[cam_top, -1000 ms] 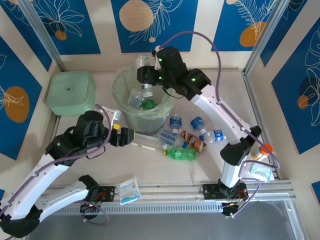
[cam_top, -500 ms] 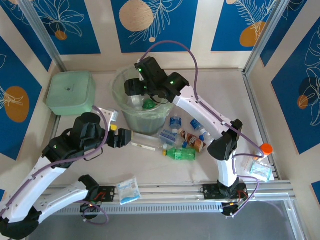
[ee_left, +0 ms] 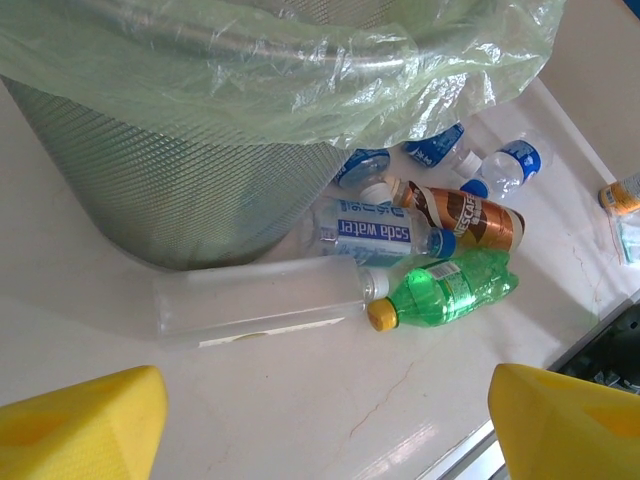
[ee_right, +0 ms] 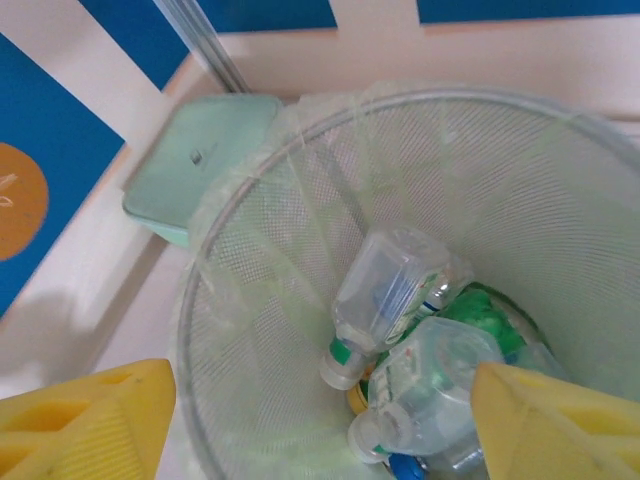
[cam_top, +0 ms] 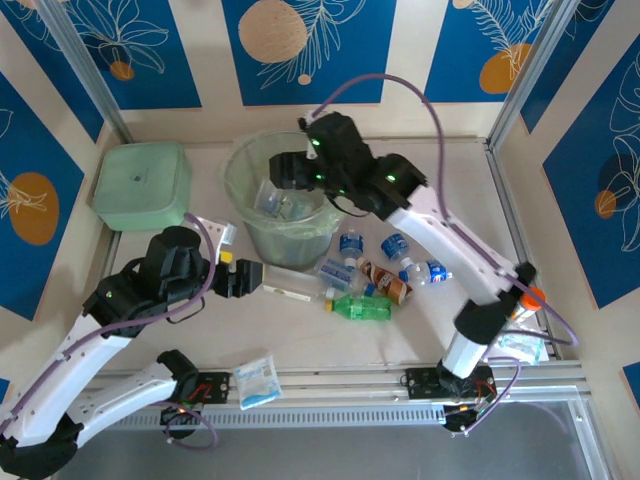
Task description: Put the plastic bottles in the bin
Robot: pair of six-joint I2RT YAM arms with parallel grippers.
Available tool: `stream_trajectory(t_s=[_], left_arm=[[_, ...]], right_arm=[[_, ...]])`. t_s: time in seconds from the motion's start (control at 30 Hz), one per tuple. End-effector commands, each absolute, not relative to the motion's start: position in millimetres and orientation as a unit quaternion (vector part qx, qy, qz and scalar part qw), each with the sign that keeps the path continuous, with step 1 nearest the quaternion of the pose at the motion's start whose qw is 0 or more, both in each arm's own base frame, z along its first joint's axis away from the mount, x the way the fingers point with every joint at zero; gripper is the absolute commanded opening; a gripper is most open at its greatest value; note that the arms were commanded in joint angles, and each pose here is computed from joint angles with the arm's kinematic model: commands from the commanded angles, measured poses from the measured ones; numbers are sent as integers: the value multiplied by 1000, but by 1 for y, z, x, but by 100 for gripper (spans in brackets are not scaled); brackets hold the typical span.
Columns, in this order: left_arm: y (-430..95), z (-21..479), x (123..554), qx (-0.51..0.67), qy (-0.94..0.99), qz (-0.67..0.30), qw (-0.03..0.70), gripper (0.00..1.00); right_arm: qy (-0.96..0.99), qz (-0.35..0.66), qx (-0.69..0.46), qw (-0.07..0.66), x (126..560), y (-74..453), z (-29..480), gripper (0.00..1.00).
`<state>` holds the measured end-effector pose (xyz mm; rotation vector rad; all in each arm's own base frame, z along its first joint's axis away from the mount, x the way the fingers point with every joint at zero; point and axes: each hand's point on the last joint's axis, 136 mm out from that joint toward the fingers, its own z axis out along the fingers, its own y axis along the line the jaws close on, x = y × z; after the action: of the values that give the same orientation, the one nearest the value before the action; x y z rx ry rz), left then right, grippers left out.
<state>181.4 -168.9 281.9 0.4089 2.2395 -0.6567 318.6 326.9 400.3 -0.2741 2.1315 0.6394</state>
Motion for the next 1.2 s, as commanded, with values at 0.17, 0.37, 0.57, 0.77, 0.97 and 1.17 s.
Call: stream_trajectory(t_s=[0.17, 0.37, 0.57, 0.77, 0.97, 1.17], left_arm=[[-194, 269, 163, 211, 864, -302, 343, 82], [-221, 252, 151, 265, 856, -300, 327, 85], [-257, 228, 140, 300, 854, -309, 293, 91], [-300, 208, 115, 386, 824, -323, 261, 99], [-331, 196, 112, 471, 795, -280, 262, 99], [-366, 169, 131, 535, 769, -223, 270, 96]], right_arm=[[857, 223, 18, 464, 279, 215, 397, 79], [894, 213, 153, 363, 257, 140, 311, 79], [918, 172, 222, 280, 236, 107, 235, 78], [910, 162, 293, 244, 223, 75, 203, 78], [907, 135, 328, 229, 212, 51, 199, 77], [899, 138, 344, 233, 203, 41, 204, 77]])
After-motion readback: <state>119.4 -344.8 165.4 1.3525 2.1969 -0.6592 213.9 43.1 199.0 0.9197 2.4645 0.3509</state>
